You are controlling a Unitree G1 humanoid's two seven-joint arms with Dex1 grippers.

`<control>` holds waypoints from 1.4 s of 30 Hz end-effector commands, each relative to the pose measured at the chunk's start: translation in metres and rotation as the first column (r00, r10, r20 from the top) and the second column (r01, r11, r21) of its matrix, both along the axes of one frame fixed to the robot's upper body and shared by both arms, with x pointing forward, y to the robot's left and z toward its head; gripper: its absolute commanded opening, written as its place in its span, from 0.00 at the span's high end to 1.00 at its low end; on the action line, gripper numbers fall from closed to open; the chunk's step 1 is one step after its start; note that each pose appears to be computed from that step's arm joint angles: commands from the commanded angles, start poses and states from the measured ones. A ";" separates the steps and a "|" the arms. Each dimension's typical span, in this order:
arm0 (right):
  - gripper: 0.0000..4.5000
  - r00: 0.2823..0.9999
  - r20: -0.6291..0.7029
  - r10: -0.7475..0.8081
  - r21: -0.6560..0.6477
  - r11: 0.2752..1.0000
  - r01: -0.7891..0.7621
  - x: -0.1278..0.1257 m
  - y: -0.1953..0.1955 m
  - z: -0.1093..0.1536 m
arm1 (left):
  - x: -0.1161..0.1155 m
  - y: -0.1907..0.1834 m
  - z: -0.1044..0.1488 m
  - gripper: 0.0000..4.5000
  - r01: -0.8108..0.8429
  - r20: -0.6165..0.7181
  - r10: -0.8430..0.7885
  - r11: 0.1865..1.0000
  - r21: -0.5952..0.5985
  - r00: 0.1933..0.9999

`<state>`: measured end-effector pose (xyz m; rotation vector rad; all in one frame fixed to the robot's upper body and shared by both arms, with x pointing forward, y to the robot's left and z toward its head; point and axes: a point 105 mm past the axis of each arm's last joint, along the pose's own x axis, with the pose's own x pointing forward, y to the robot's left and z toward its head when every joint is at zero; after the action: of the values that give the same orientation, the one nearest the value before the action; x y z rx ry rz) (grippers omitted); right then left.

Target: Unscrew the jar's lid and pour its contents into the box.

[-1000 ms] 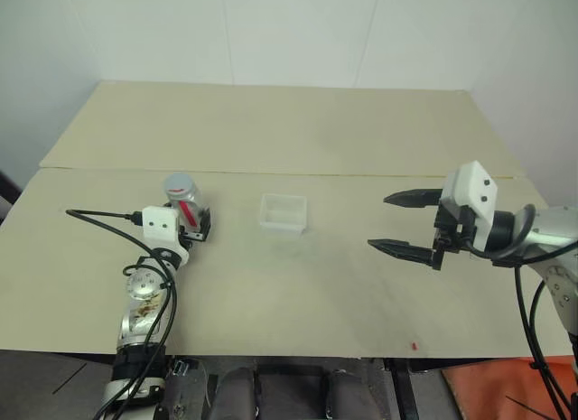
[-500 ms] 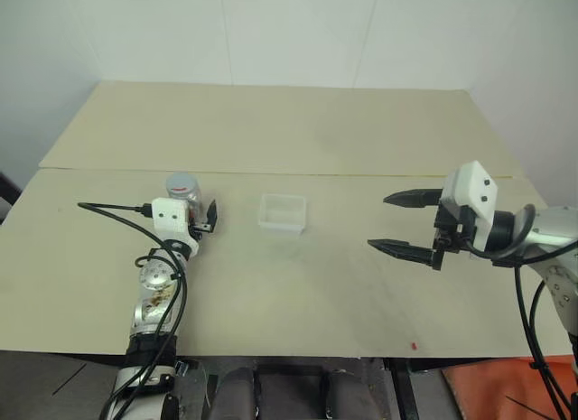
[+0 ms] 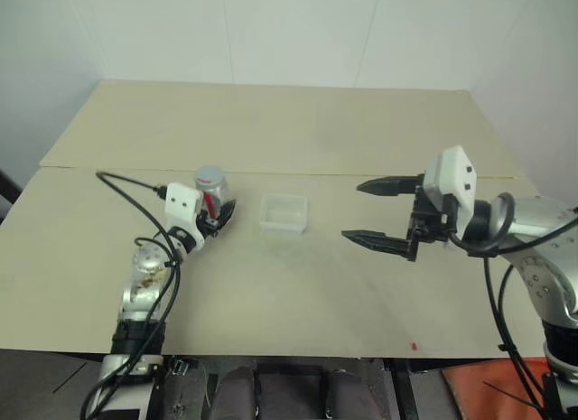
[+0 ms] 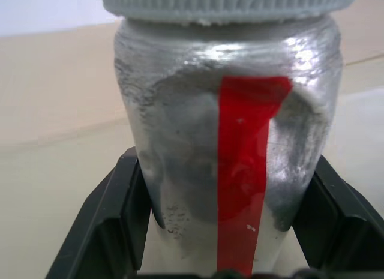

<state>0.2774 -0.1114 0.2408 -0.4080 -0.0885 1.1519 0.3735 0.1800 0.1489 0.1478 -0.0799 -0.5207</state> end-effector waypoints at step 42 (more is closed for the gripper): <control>0.27 0.989 -0.093 0.118 0.238 0.967 -0.093 0.031 0.113 0.055 | -0.047 -0.073 0.080 0.37 0.791 -0.022 -0.802 0.584 0.182 0.597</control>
<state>0.3115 0.0019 0.2798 -0.1186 -0.0913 1.2506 0.3313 0.1079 0.2183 0.2509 -0.1089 -1.4424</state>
